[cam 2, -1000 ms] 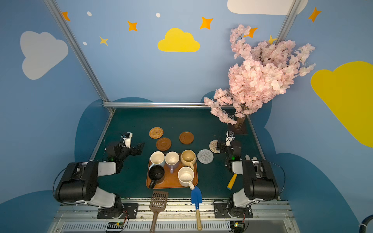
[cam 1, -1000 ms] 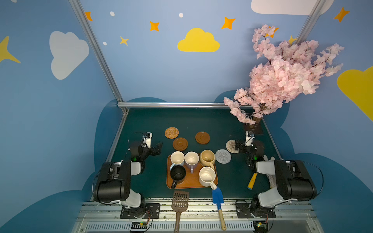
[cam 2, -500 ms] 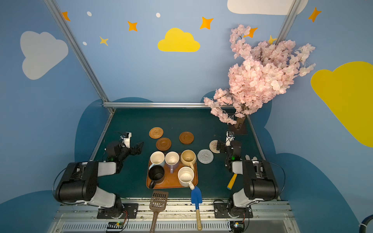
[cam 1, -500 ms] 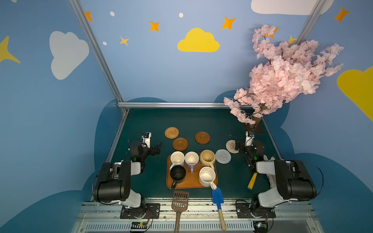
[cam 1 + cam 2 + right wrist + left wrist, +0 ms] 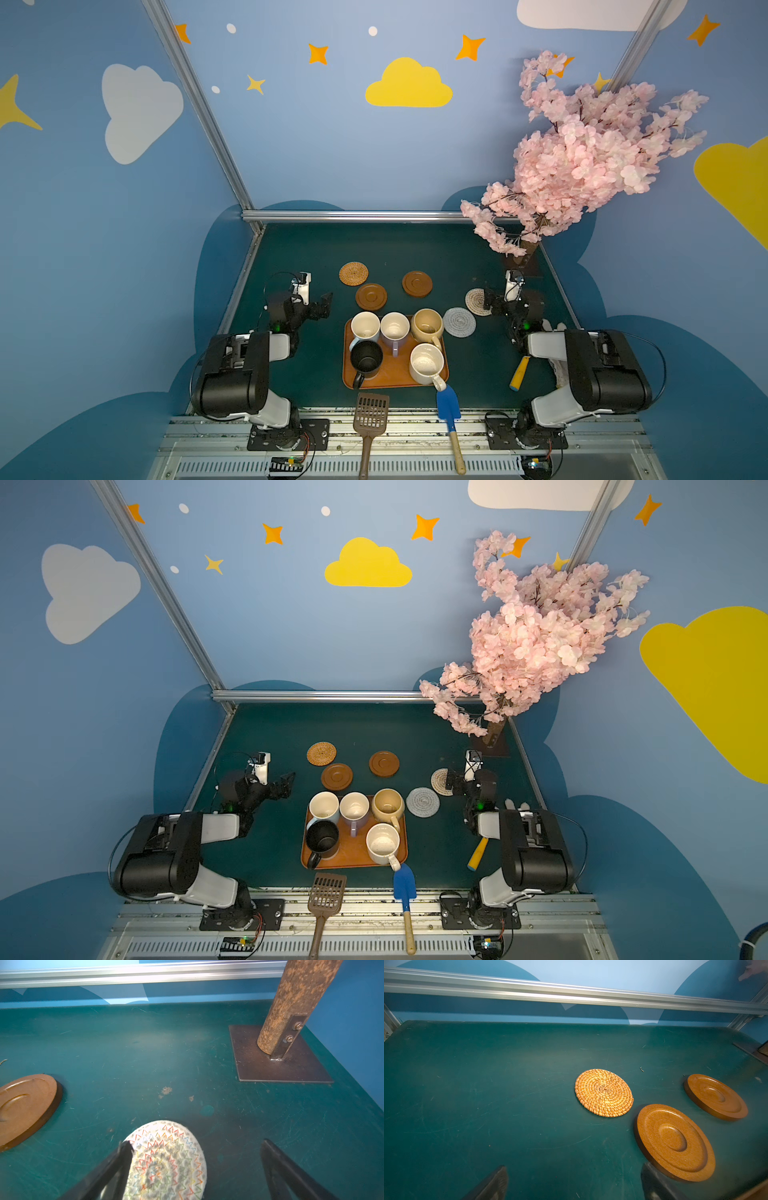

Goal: Place cups on coasters
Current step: Move the coaster to the center of the table.

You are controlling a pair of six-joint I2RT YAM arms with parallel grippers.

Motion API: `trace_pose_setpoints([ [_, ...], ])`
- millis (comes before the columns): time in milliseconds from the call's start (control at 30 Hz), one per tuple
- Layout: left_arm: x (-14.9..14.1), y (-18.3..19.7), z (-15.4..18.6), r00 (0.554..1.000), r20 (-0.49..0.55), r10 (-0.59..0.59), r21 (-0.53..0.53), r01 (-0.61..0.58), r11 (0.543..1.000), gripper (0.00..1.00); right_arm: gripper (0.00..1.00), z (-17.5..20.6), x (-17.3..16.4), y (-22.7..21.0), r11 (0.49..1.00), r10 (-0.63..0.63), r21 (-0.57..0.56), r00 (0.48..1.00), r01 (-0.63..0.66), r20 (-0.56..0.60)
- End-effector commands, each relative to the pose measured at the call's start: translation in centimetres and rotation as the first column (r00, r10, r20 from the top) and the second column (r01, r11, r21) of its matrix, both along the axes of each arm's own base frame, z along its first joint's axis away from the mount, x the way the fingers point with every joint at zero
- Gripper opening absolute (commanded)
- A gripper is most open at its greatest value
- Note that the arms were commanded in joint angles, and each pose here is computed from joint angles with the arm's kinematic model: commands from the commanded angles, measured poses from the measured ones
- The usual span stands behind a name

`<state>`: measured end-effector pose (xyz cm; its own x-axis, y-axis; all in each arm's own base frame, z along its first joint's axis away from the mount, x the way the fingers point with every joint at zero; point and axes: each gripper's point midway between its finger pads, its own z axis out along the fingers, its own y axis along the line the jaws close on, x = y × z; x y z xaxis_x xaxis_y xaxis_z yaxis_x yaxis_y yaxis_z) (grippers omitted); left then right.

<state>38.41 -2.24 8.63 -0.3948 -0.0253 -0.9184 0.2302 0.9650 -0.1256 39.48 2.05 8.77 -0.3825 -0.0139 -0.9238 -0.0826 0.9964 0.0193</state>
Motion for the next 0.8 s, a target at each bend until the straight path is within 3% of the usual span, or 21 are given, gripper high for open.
trace_pose_setpoints([
  [0,0.5,0.7,1.5,0.998,0.031,0.049,-0.011,-0.048,0.999,1.00,0.97,0.9,0.1,-0.4,1.000,-0.018,0.005,0.999,0.018,0.030],
  [133,-0.1,2.4,4.9,0.987,0.029,0.160,0.019,-0.161,0.987,0.99,0.97,3.2,-0.4,-0.8,0.999,-0.048,0.002,0.999,0.048,-0.012],
  [233,-0.2,2.9,9.4,0.970,0.125,0.208,-0.021,-0.207,0.978,0.99,0.97,5.4,-1.0,-0.9,0.997,-0.074,0.008,0.996,0.074,0.039],
  [333,-0.2,3.8,13.3,0.951,0.078,0.299,-0.109,-0.290,0.951,0.99,0.96,8.1,-1.9,0.5,0.997,-0.030,0.074,0.998,0.026,0.047],
  [433,0.2,1.4,16.2,0.978,0.039,0.205,-0.135,-0.198,0.971,0.99,0.96,9.9,-3.2,2.3,0.993,0.024,0.112,0.999,-0.028,0.035],
  [600,1.6,-1.1,15.7,0.979,-0.134,0.152,-0.149,-0.171,0.974,0.99,0.94,11.8,-5.5,5.8,0.989,0.125,0.079,0.992,-0.127,0.036],
  [767,3.7,-3.8,11.1,0.934,-0.340,0.107,-0.100,-0.149,0.984,0.99,0.94,13.7,-6.3,10.1,0.967,0.239,0.088,0.971,-0.238,-0.004],
])
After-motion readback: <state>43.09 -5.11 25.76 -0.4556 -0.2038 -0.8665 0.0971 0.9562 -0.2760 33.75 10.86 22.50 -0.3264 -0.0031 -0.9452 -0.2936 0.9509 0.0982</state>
